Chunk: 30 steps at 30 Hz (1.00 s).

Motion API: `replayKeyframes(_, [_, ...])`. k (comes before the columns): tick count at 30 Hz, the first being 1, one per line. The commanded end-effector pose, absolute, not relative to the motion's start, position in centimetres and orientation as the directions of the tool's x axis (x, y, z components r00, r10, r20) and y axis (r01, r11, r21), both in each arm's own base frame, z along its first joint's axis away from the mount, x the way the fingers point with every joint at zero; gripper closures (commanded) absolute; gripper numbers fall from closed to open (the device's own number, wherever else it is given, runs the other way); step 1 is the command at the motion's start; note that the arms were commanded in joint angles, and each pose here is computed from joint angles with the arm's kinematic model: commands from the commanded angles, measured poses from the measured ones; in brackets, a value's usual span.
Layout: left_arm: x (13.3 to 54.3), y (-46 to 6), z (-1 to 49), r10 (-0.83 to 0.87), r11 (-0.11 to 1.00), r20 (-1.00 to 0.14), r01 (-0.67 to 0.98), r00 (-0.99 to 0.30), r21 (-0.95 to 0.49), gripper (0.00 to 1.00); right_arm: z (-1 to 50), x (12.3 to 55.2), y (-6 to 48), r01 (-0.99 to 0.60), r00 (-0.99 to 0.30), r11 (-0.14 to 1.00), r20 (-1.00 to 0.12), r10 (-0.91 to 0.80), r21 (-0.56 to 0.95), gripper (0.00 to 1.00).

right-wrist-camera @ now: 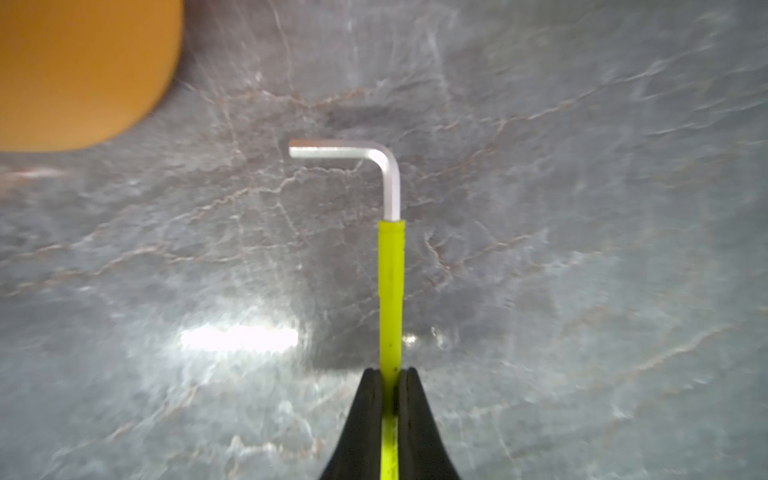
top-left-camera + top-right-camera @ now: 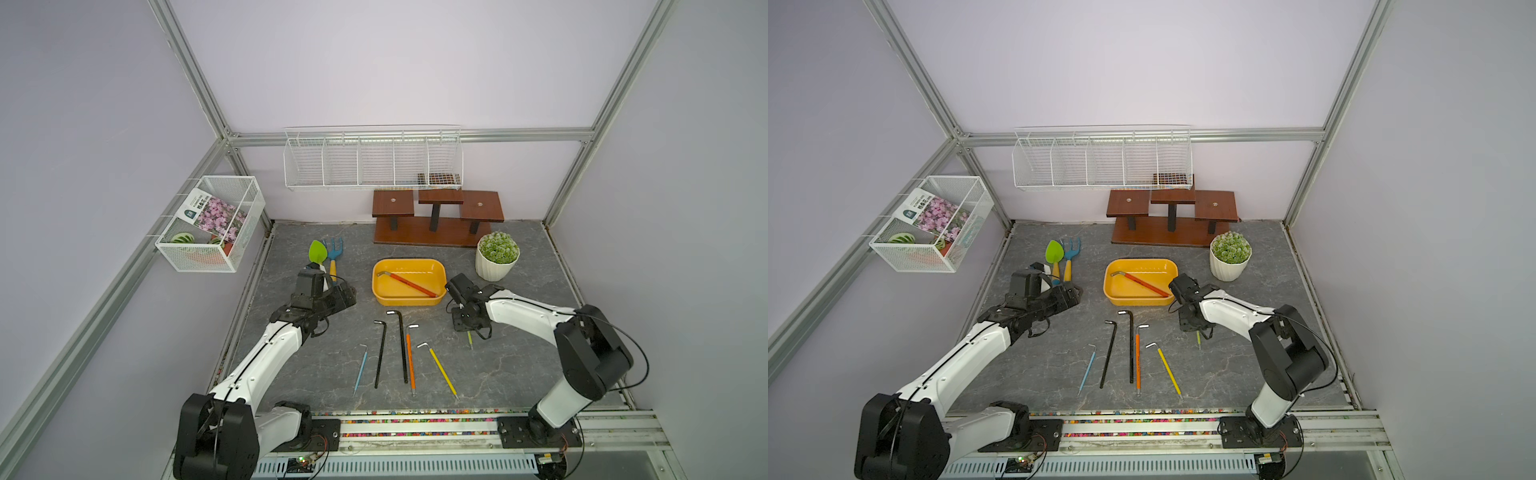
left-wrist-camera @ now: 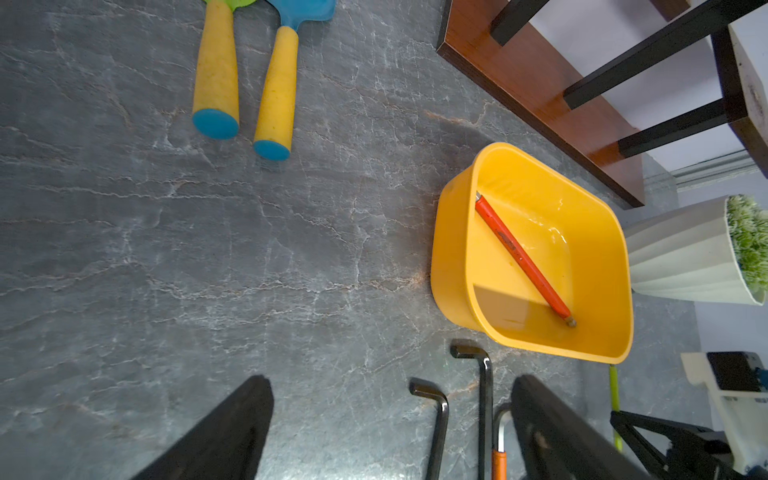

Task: Put the hex key on the desktop into the storage box
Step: Pick up the Allen key from the center of the board.

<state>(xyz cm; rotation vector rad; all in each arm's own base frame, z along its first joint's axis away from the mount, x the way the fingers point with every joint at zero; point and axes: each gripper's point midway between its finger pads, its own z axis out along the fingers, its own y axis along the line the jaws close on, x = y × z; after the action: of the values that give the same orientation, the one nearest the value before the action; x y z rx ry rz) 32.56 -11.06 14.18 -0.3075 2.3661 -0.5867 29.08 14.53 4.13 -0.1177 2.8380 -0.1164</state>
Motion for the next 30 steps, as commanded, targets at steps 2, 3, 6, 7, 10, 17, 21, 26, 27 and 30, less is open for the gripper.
replayKeyframes(2, [32.4, -11.4, 15.2, -0.379, 0.855, -0.550, -0.055, -0.744, -0.515, 0.06, 6.4, 28.2, 13.5, -0.095, -0.937, 0.988, -0.326, -0.129, -0.119, 0.94])
replayKeyframes(3, [32.3, -11.5, 15.3, -0.380, 0.853, -0.550, -0.053, -0.744, -0.518, 0.06, 6.8, 28.1, 13.5, -0.101, -0.933, 0.988, -0.333, -0.134, -0.114, 0.95])
replayKeyframes(6, [32.3, -11.8, 15.6, -0.377, 0.847, -0.548, -0.038, -0.747, -0.530, 0.06, 8.1, 28.0, 13.4, -0.112, -0.923, 0.988, -0.358, -0.144, -0.109, 0.95])
replayKeyframes(7, [32.3, -11.9, 15.7, -0.377, 0.845, -0.546, -0.037, -0.748, -0.533, 0.06, 8.5, 28.0, 13.4, -0.119, -0.920, 0.987, -0.363, -0.150, -0.107, 0.95])
replayKeyframes(10, [32.3, -12.0, 15.7, -0.380, 0.841, -0.541, -0.036, -0.750, -0.540, 0.06, 9.7, 28.1, 13.7, -0.145, -0.910, 0.985, -0.377, -0.172, -0.098, 0.95])
replayKeyframes(17, [32.2, -13.5, 15.4, -0.379, 0.819, -0.517, -0.017, -0.768, -0.574, 0.06, 13.1, 29.0, 14.8, -0.223, -0.867, 0.972, -0.441, -0.231, -0.071, 0.95])
replayKeyframes(21, [32.2, -14.5, 15.2, -0.364, 0.818, -0.512, -0.005, -0.778, -0.575, 0.06, 15.2, 29.9, 16.4, -0.308, -0.828, 0.950, -0.479, -0.293, -0.048, 0.94])
replayKeyframes(26, [32.1, -15.1, 14.9, -0.355, 0.820, -0.504, -0.003, -0.787, -0.573, 0.06, 17.2, 31.3, 18.3, -0.387, -0.783, 0.921, -0.516, -0.348, -0.034, 0.94])
replayKeyframes(27, [32.1, -15.1, 14.9, -0.357, 0.818, -0.504, -0.002, -0.786, -0.576, 0.06, 17.6, 31.7, 18.7, -0.405, -0.772, 0.914, -0.522, -0.363, -0.035, 0.94])
replayKeyframes(30, [32.0, -15.4, 15.0, -0.357, 0.813, -0.501, 0.002, -0.788, -0.583, 0.06, 18.2, 32.7, 20.0, -0.464, -0.738, 0.885, -0.535, -0.410, -0.039, 0.94])
